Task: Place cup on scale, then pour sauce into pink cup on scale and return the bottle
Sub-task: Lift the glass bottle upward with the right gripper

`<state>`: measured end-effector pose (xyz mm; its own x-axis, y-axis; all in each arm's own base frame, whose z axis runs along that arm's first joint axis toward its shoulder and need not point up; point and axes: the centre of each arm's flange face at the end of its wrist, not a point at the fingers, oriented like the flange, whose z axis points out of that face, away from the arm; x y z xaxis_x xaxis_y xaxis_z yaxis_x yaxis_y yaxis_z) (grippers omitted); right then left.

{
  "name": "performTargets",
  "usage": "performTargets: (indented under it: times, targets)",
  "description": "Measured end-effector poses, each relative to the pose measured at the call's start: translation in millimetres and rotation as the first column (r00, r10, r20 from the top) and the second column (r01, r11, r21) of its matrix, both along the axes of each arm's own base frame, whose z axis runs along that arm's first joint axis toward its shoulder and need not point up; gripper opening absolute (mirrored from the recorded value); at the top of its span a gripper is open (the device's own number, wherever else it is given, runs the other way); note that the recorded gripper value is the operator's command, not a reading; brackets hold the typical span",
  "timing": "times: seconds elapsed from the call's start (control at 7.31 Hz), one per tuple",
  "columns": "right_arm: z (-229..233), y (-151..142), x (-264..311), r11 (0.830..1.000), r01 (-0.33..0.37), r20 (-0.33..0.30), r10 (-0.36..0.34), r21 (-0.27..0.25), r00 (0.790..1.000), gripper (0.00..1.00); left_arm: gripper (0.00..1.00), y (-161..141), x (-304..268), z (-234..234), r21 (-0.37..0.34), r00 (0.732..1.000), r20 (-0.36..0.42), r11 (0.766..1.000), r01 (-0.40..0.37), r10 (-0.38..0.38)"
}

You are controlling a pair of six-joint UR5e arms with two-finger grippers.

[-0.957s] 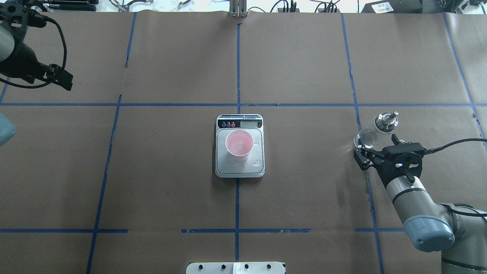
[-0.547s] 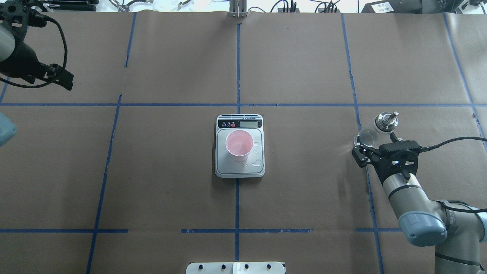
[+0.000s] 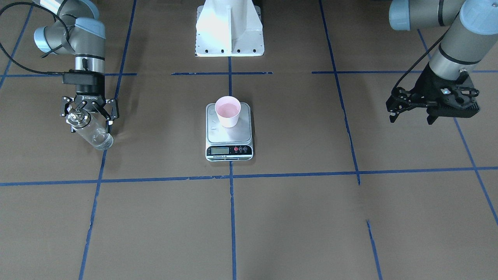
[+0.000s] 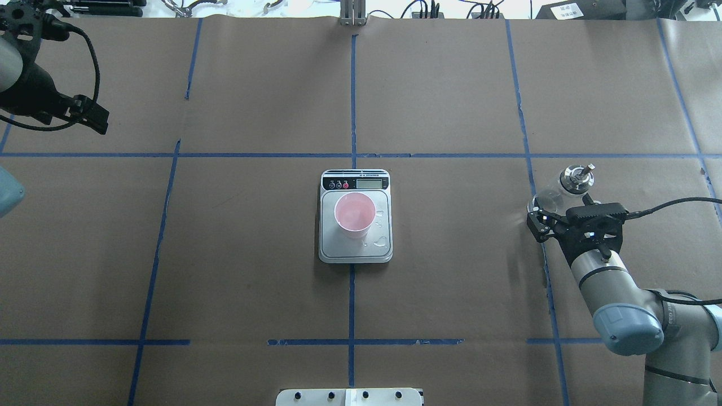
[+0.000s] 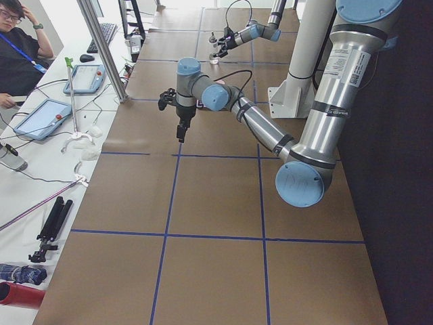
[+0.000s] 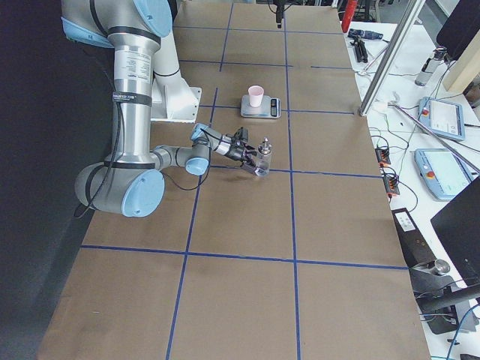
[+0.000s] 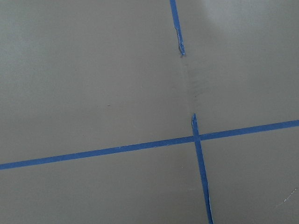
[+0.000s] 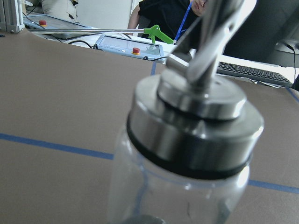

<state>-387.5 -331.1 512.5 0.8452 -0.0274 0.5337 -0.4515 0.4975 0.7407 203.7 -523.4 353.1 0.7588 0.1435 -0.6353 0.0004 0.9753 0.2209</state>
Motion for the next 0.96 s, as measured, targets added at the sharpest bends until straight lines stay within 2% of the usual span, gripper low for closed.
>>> performTargets:
  times: [0.14,0.41,0.55,0.68,0.82,0.96]
  targets:
    - [-4,-3,-4,1.0,0.005,0.004,-0.005,0.005,1.0,0.98,1.0,0,0,0,-0.001,1.0,0.0,1.0,0.0,0.0]
    - [-12,-6,-9,1.0,0.008,0.012,-0.008,0.013,1.0,0.68,1.0,0,0,0,-0.002,1.0,0.0,1.0,0.001,-0.001]
    - [-14,-8,-9,1.0,0.005,0.016,-0.005,0.015,1.0,0.41,1.0,0,0,0,-0.001,1.0,-0.001,1.0,0.001,-0.001]
    - [-17,-12,-9,1.0,0.002,0.024,-0.002,0.014,1.0,0.07,1.0,0,0,-2,-0.003,1.0,-0.003,1.0,0.002,-0.002]
    - [-24,-19,-7,1.0,0.005,0.036,-0.005,0.012,0.999,0.0,1.0,0,0,-3,-0.005,1.0,-0.007,1.0,0.006,-0.006]
    - [-36,-31,-5,1.0,0.011,0.046,-0.012,0.021,0.999,0.0,1.0,1,0,-5,-0.007,1.0,-0.011,1.0,0.01,-0.01]
